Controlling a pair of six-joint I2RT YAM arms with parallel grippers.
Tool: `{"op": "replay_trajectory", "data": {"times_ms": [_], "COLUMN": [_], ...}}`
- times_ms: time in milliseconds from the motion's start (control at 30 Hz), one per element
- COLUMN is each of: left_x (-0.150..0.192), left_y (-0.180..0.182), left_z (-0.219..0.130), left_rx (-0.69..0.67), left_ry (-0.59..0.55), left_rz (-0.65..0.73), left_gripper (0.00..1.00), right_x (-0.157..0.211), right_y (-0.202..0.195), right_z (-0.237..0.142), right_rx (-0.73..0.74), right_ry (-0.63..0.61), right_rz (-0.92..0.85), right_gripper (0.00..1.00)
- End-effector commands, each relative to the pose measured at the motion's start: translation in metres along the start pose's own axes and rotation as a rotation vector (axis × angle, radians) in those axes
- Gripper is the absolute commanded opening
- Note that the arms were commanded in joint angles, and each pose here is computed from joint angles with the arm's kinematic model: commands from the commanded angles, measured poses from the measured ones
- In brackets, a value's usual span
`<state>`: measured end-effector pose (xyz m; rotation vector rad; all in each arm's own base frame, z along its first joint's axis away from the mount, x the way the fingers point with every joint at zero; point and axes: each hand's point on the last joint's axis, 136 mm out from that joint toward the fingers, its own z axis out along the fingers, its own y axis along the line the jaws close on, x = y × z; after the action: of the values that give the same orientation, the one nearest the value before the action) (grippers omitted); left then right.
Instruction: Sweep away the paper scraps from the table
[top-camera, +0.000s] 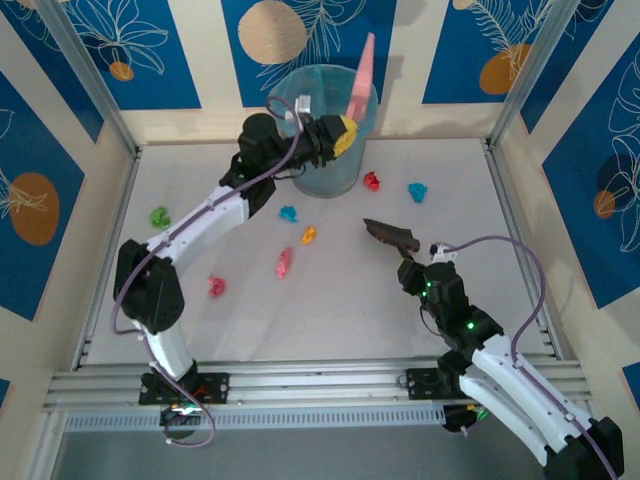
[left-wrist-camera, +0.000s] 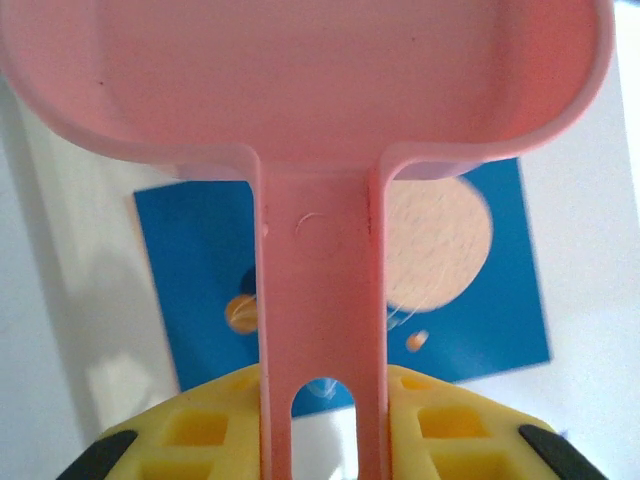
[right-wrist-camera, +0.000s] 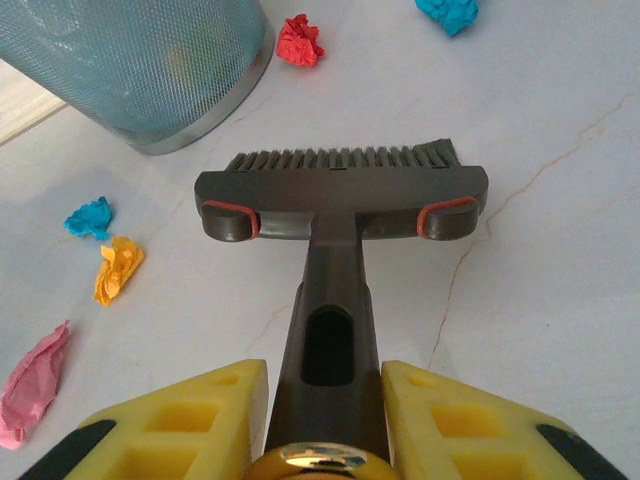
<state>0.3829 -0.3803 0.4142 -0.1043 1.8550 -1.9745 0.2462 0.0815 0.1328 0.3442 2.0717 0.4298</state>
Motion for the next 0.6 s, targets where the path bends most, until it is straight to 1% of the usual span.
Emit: {"op": "replay_trajectory", "data": {"times_ms": [0,100,200,267,400,467,567], "left_x": [0.039,0.071,0.103,0.126,0.168,0.181,0.190], "left_y": [-0.004,0.016,0.044,0.059,0.103,0.130,0.166], "left_z": [-0.015,-0.027,-0.044,-0.056,-0.069,-0.076,-0.087], "left_rx": [-0.048,-0.144,-0.296,-0.379,-0.484,-0.555,-0.650], "left_ry": [0.088,0.126,0.118,0.152,0.243,0.286,0.324], "left_rz": [0.182,0.285,0.429,0.522,0.628,0.665,0.726], "left_gripper": [0.00,0.00,0.00,0.00,0.00,0.00,0.00], "right_x": [-0.008,-0.009,-0.010,-0.011,-0.014,-0.015,-0.016], "right_y": [0.000,-0.003,-0.005,-0.007,-0.009,-0.010,-0.013], "right_z": [-0.004,-0.005,-0.007,-0.009,-0.014,-0.014,-0.016], "right_rx": [0.004,0.017,0.023,0.031,0.028,0.027,0.039], "right_ry": [-0.041,-0.044,-0.052,-0.062,-0.086,-0.094,-0.100], "right_rz": [-0.006,-0.004,0.001,0.008,0.018,0.021,0.027], "right_gripper": [0.00,0.00,0.00,0.00,0.00,0.00,0.00]}}
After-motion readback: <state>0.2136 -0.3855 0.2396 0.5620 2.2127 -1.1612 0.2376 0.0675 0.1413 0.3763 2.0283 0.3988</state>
